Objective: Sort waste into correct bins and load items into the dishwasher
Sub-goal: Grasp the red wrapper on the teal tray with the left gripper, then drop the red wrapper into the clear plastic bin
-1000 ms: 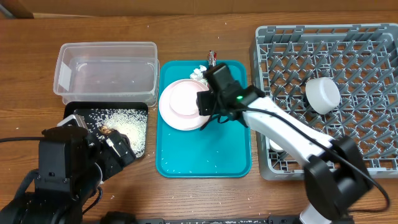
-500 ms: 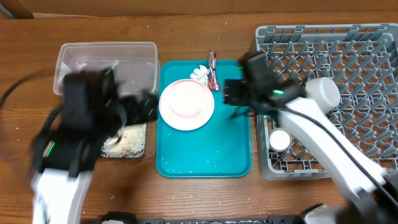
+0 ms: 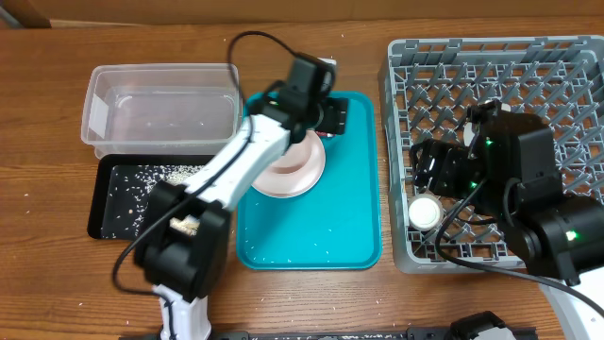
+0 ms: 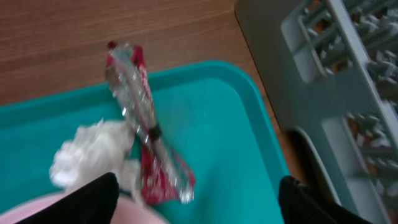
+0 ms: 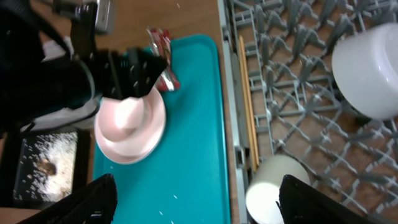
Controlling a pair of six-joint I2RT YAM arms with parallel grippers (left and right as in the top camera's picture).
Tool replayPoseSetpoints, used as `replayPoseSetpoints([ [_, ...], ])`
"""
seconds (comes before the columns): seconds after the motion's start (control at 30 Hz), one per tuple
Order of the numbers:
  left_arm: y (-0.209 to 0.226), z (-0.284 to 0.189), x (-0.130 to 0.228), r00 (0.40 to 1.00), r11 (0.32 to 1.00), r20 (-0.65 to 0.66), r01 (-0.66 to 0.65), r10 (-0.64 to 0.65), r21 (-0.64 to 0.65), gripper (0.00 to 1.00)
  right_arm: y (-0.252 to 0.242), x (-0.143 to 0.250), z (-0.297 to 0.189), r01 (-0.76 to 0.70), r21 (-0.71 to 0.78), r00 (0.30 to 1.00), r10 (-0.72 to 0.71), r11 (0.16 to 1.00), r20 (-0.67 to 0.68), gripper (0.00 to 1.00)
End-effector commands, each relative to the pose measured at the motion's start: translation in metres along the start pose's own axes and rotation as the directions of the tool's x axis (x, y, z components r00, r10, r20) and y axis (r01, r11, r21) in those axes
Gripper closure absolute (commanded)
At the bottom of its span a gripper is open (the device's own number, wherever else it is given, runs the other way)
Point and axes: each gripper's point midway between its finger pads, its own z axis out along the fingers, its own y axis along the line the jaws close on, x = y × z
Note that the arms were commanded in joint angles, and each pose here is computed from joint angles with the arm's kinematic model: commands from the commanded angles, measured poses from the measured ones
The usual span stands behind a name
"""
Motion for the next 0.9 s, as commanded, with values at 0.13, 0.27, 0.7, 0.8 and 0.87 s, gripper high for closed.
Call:
replayPoseSetpoints([
  [0.13,0.027,0.051,-0.01,0.994,0.988,0.106,0.037,-0.02,-0.153,0.18,0.0,0.015,0.015,-0.005,0.007,0.993,0.006,1.0,-0.118,0.21],
  [0.27,0.04,0.068,0.004,0.993,0.976,0.094,0.087,-0.069,-0.202,0.28,-0.002,0.02,0.023,-0.007,0.021,0.987,0.011,1.0,-0.16,0.22],
  [0.7,0.025,-0.037,-0.08,0.976,0.985,0.178,0.145,-0.128,-0.089,0.96,0.001,0.015,0.024,-0.006,0.01,0.99,0.007,1.0,-0.138,0.23],
  [0.8,0.046,-0.076,-0.083,0.972,0.974,0.17,0.185,-0.162,-0.13,0.96,0.001,0.014,0.024,-0.006,0.008,0.991,0.007,1.0,-0.134,0.23],
  [0.87,0.088,-0.112,-0.065,0.96,0.926,0.133,0.274,-0.247,-0.261,0.96,0.002,0.013,0.024,-0.005,0.006,0.991,0.006,1.0,-0.132,0.23],
])
